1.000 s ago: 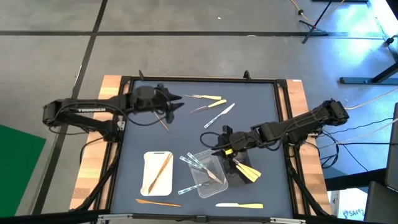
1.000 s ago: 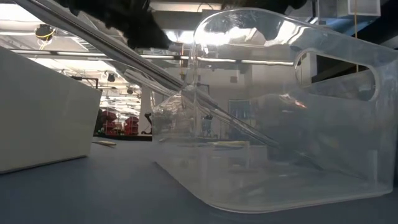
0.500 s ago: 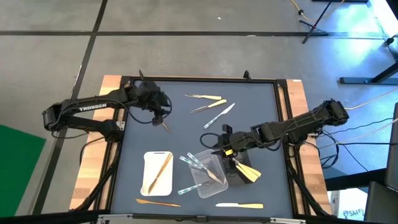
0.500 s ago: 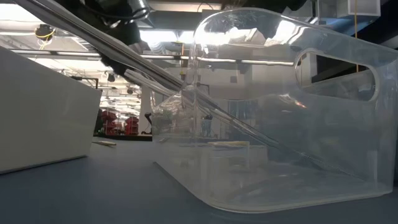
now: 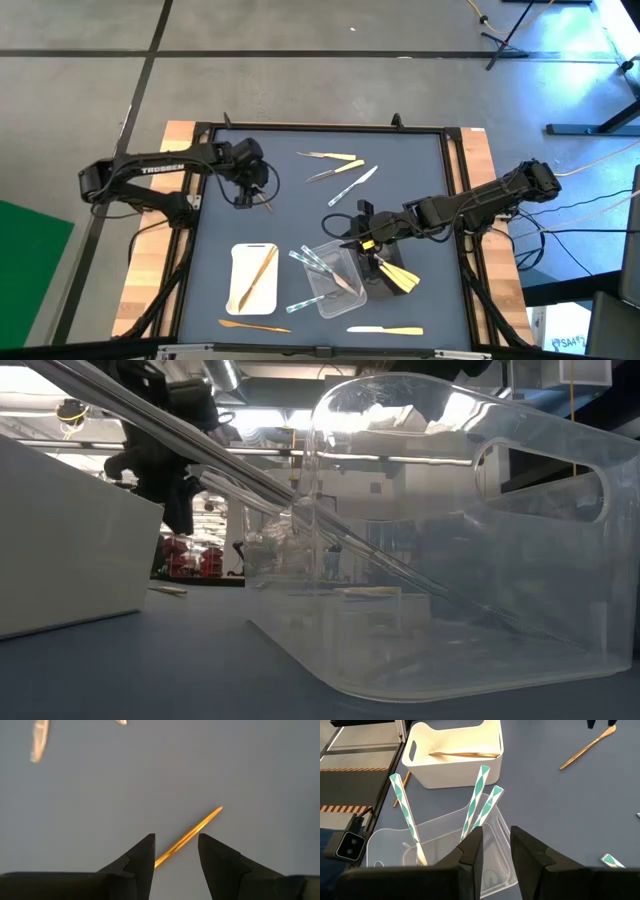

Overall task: Sort silverware by color (type)
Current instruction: Put the gold table knife into the white bin

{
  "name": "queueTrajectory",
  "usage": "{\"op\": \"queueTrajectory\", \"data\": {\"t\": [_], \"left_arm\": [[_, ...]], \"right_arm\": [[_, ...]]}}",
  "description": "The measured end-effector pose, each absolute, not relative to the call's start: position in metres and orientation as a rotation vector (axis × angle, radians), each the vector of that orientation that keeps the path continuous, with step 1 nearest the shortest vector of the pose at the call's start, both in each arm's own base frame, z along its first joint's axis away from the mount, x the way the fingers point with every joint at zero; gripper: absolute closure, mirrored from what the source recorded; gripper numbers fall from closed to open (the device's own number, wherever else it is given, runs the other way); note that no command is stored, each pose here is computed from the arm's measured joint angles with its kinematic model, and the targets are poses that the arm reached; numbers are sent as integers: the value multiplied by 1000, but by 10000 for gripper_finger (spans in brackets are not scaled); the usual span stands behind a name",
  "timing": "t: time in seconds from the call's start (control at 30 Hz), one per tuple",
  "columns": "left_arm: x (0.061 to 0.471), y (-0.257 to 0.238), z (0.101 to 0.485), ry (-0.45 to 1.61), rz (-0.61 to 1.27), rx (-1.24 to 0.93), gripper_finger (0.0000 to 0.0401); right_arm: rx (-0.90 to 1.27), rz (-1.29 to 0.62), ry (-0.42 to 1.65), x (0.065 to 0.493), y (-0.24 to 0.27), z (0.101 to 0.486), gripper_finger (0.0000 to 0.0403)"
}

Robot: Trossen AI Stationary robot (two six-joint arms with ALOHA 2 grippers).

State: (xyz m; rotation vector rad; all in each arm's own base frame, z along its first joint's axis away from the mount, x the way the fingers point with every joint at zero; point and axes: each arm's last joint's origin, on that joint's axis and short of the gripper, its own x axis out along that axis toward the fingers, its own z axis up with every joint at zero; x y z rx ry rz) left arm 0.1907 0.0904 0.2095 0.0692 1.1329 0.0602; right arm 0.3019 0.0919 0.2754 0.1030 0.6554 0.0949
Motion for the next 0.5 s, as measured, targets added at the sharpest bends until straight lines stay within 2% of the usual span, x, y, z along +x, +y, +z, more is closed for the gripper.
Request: {"op": "queueTrajectory", "data": {"t": [0.5], "left_arm": [[206, 99, 165, 1348, -47, 82, 257]], "right_arm": [[103, 95, 656, 302, 92, 275, 317]]}}
